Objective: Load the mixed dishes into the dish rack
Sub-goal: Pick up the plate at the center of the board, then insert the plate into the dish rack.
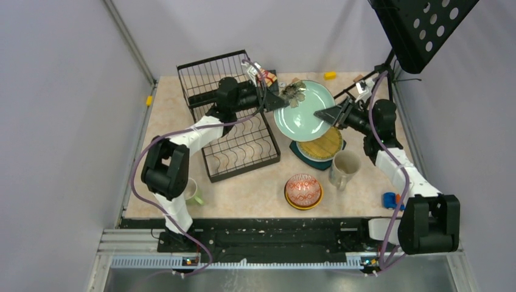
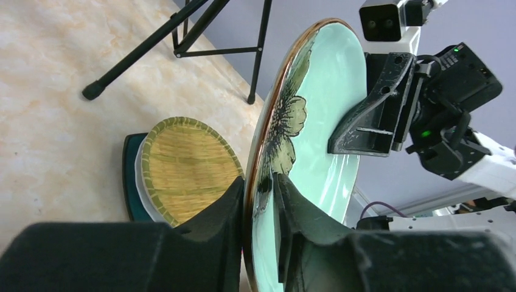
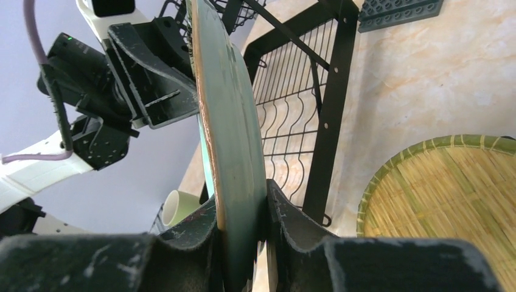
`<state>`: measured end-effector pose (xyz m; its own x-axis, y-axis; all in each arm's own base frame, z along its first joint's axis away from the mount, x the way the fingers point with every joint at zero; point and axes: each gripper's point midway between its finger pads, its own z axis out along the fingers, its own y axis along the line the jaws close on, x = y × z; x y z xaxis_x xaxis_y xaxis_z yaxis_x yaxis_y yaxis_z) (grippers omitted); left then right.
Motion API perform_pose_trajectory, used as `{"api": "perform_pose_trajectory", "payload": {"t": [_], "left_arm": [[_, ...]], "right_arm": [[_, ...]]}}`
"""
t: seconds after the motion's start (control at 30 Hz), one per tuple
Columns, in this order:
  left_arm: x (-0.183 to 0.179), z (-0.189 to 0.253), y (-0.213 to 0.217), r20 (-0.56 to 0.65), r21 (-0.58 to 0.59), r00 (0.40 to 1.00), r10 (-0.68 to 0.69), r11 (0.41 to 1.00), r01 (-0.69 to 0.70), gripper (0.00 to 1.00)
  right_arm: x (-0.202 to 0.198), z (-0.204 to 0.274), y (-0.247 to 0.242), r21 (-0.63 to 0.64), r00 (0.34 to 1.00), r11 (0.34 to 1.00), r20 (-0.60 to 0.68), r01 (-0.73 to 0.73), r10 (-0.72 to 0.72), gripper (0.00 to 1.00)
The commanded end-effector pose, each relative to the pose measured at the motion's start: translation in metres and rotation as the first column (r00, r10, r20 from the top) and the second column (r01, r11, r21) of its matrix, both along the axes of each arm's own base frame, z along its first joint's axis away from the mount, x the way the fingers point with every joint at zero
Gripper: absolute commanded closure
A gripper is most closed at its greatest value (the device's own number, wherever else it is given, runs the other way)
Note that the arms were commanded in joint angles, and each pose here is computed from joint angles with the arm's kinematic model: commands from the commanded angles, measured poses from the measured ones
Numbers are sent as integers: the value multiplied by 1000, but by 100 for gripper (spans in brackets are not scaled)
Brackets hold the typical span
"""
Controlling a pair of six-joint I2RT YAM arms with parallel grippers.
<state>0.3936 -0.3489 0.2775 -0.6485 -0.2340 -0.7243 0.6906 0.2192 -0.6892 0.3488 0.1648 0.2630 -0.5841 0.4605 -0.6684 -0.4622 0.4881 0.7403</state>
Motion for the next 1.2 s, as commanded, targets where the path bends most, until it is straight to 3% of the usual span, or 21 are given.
{"api": "perform_pose_trajectory", "payload": {"t": [0.0,0.07,0.17,0.53,0.7,0.83,0.97,1.03,1.17], "left_arm": [[-19,58,4,201,-44,980,6,999,3,68],[-19,58,9,198,-44,980,8,999,1,54],[-17,63,17,213,-46,977,27,999,-18,44],[-7,76,63,336,96,918,210,962,-255,31],[-4,95,90,431,136,843,321,901,-413,27],[2,103,134,486,155,723,491,765,-625,25],[-2,122,197,542,82,497,678,545,-834,15],[-3,126,224,543,75,412,731,447,-892,11],[-1,124,267,538,117,321,780,308,-944,8]], "right_arm": [[-1,48,3,-63,986,997,162,40,-30,100],[-1,49,4,-93,987,994,158,58,-42,100],[0,57,2,-112,980,987,174,113,-92,100],[3,79,-3,-169,962,964,219,204,-165,100],[6,89,4,-225,954,947,246,230,-173,100],[13,102,1,-260,928,913,287,314,-238,100],[12,118,21,-294,917,911,358,289,-175,100],[16,123,29,-287,918,920,367,266,-151,100],[22,141,37,-303,890,900,423,314,-169,100]]}}
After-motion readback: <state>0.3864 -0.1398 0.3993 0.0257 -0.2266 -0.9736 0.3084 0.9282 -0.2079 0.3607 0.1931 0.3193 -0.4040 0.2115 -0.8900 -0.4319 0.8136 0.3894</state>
